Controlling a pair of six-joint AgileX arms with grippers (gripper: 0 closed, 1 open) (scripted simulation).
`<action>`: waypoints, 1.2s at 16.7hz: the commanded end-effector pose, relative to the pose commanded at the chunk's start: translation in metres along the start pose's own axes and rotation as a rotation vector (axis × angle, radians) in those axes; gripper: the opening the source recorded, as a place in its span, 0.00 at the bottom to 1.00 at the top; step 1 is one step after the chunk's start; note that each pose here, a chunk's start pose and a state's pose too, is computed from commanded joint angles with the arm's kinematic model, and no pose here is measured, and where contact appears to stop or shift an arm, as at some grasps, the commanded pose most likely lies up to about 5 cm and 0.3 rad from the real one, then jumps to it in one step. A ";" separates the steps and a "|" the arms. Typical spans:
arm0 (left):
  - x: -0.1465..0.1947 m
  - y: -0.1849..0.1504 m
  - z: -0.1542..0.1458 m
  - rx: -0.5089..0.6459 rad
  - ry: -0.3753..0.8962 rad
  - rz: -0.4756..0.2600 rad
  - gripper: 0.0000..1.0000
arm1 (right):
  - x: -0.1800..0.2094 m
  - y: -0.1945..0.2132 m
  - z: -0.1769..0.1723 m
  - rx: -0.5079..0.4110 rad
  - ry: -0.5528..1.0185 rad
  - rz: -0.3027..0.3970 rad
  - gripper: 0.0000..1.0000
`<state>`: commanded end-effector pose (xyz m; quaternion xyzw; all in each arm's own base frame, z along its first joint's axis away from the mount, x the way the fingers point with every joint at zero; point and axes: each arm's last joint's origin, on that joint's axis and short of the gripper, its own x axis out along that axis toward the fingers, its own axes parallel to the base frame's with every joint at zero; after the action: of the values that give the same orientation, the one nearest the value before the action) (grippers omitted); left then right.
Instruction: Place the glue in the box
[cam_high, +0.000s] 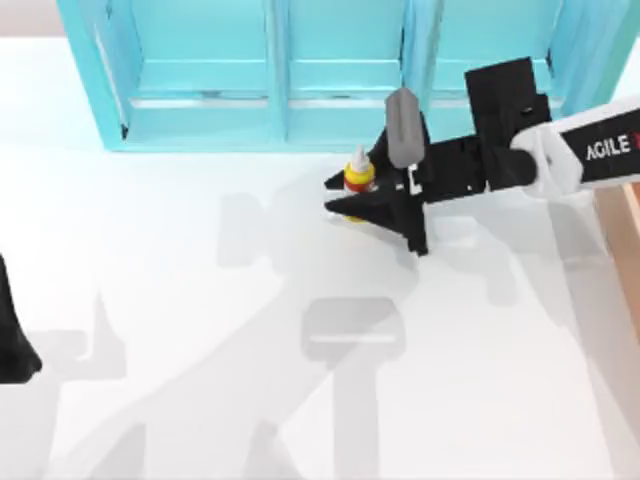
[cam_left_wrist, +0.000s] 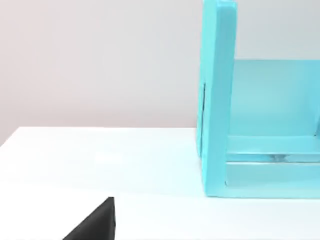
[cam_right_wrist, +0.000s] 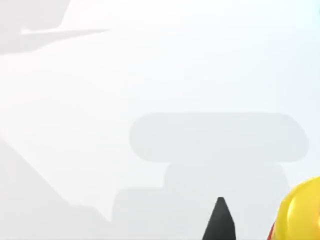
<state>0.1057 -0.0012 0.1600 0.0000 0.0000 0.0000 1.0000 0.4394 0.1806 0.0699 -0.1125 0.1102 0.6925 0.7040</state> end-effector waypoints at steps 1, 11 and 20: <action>0.000 0.000 0.000 0.000 0.000 0.000 1.00 | -0.002 0.000 0.007 0.001 0.000 0.000 0.00; 0.000 0.000 0.000 0.000 0.000 0.000 1.00 | -0.020 0.003 0.060 0.003 0.001 0.003 0.00; 0.000 0.000 0.000 0.000 0.000 0.000 1.00 | -0.117 0.007 0.033 0.016 0.037 -0.116 0.00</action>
<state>0.1057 -0.0012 0.1600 0.0000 0.0000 0.0000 1.0000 0.4309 0.0796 0.1379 -0.1256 0.1219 0.6473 0.7419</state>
